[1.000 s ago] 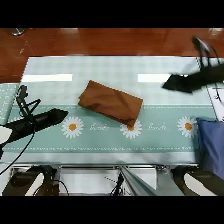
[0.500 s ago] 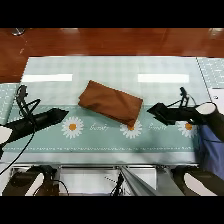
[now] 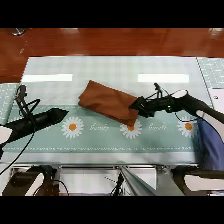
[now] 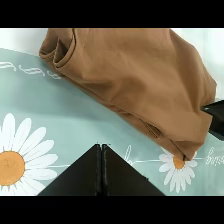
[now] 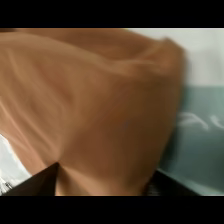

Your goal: Fold the shirts.

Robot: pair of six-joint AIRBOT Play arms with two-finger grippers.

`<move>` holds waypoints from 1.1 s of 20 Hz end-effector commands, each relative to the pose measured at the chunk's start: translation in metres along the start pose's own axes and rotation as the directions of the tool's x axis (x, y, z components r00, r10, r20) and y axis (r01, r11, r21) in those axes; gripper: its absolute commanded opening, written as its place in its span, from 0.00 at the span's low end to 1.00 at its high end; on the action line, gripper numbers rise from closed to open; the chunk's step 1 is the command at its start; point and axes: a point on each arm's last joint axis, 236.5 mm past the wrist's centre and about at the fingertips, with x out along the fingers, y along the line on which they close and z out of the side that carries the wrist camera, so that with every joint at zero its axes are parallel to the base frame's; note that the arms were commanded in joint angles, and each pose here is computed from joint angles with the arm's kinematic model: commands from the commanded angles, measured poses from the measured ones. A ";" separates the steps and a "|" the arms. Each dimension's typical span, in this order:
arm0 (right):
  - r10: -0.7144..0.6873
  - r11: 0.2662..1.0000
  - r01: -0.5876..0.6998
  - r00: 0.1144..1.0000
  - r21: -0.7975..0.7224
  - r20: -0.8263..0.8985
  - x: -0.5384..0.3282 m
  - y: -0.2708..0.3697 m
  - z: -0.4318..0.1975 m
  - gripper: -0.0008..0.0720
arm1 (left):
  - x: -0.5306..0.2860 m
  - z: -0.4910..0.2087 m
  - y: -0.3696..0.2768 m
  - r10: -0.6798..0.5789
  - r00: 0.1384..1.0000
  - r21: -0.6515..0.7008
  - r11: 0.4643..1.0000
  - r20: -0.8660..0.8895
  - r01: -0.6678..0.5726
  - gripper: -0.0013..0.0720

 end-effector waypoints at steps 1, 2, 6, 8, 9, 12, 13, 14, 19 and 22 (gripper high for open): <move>0.014 0.995 -0.021 0.997 -0.095 -0.074 0.020 0.020 -0.006 0.24 | 0.000 0.000 0.000 0.000 1.000 0.000 1.000 -0.001 0.000 0.05; 0.034 0.986 -0.048 0.995 -0.160 -0.093 0.017 0.033 -0.007 0.05 | 0.000 0.000 0.000 0.000 1.000 0.001 1.000 -0.001 0.000 0.05; 0.125 0.915 -0.154 0.987 -0.373 -0.100 -0.018 0.129 0.008 0.05 | 0.000 0.001 0.000 0.001 1.000 0.004 1.000 0.004 -0.001 0.05; 0.087 0.882 -0.077 0.996 -0.464 -0.001 -0.050 0.170 0.030 0.05 | 0.000 0.002 0.000 0.001 1.000 0.004 1.000 0.008 -0.001 0.05; 0.070 0.870 -0.042 0.997 -0.491 0.039 -0.067 0.184 0.038 0.05 | 0.000 0.002 0.000 0.001 1.000 0.004 1.000 0.007 -0.001 0.05; 0.054 0.824 0.024 0.991 -0.565 0.121 -0.127 0.223 0.053 0.04 | 0.000 0.000 0.000 0.000 1.000 0.003 1.000 -0.001 0.000 0.05; 0.051 0.818 0.043 0.988 -0.574 0.147 -0.147 0.232 0.057 0.05 | 0.000 0.000 0.000 0.000 1.000 0.003 1.000 -0.001 0.000 0.05; 0.032 0.819 0.081 0.982 -0.568 0.187 -0.169 0.234 0.064 0.04 | 0.000 0.000 0.000 0.000 1.000 0.003 1.000 -0.001 0.000 0.05; -0.068 0.879 0.220 0.936 -0.423 0.347 -0.283 0.199 0.082 0.05 | 0.000 0.000 0.000 0.000 1.000 0.003 1.000 -0.001 0.000 0.05; -0.109 0.932 0.250 0.885 -0.264 0.453 -0.355 0.161 0.083 0.05 | 0.000 -0.002 0.000 -0.001 1.000 0.003 1.000 -0.007 0.001 0.05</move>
